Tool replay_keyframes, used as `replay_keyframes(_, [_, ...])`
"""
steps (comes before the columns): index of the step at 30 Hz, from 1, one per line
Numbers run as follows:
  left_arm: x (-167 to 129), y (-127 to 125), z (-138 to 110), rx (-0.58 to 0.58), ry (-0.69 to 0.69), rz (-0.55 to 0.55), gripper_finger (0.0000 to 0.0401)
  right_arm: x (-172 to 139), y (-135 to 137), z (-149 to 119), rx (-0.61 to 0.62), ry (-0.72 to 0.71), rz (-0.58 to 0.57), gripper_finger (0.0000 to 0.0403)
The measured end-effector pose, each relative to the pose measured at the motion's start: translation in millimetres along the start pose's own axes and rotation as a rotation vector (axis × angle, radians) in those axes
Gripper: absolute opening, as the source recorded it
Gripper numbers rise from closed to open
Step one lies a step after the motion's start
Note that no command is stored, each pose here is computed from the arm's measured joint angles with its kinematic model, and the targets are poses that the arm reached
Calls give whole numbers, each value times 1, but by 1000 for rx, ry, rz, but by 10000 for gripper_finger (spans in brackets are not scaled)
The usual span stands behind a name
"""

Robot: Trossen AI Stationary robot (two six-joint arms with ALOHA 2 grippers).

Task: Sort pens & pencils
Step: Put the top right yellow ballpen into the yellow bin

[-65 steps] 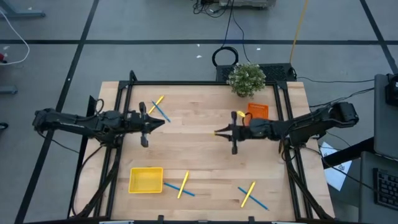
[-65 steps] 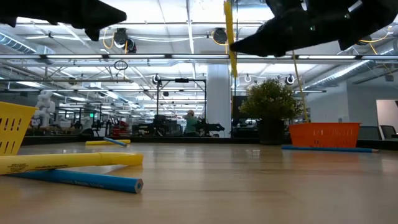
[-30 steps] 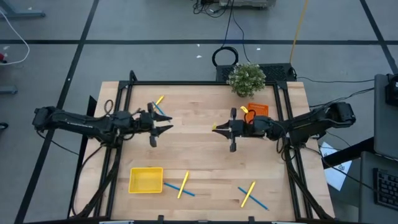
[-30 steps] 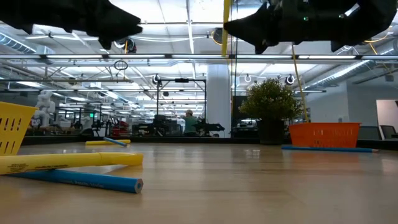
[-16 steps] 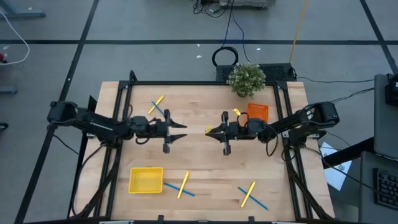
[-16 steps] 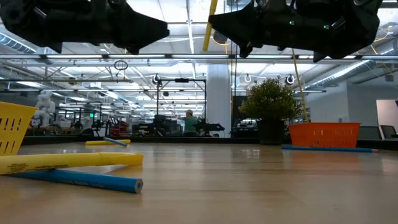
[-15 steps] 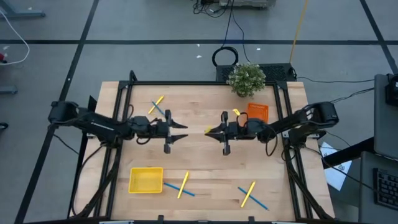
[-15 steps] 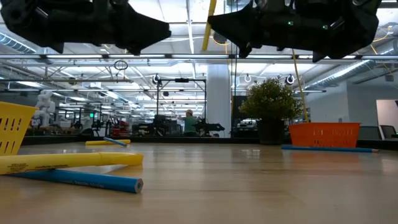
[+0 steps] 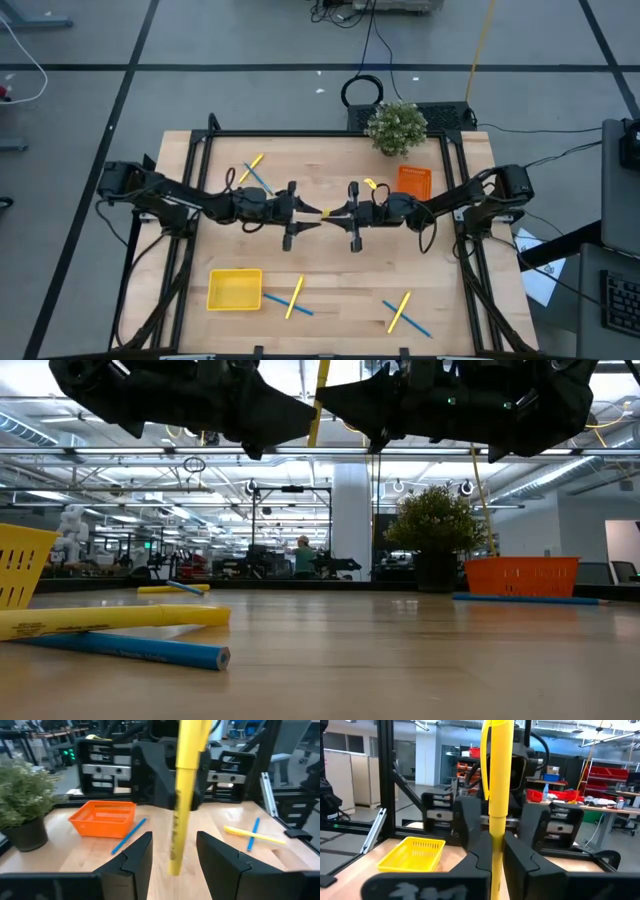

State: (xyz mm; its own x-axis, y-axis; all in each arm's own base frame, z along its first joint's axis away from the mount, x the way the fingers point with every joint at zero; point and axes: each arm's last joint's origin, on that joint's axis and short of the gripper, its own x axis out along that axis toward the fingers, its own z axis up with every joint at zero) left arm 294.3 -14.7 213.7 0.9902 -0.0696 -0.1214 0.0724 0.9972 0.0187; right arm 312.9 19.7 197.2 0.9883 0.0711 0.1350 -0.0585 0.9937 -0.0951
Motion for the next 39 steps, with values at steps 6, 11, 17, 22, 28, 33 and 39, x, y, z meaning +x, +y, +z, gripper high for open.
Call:
replay_keyframes(6, [2,0,-3,-29,18,-5,159,0,2,0,-3,-6,14,9])
replay_keyframes(11, [5,-1,-7,-28,22,-33,159,0,2,3,-8,-30,7,9])
replay_keyframes(17, [10,-1,-7,-31,11,-32,159,0,2,3,-10,-33,6,9])
replay_keyframes(22, [20,-1,-7,-31,21,-33,159,0,2,3,-2,-31,5,9])
replay_keyframes(28, [25,-1,-8,-31,23,-26,159,0,2,1,1,-17,7,9])
replay_keyframes(33, [25,0,-8,-31,23,-6,140,0,2,1,1,-16,7,9])
replay_keyframes(39, [25,0,-8,-24,23,-6,47,0,2,1,1,-14,5,9])
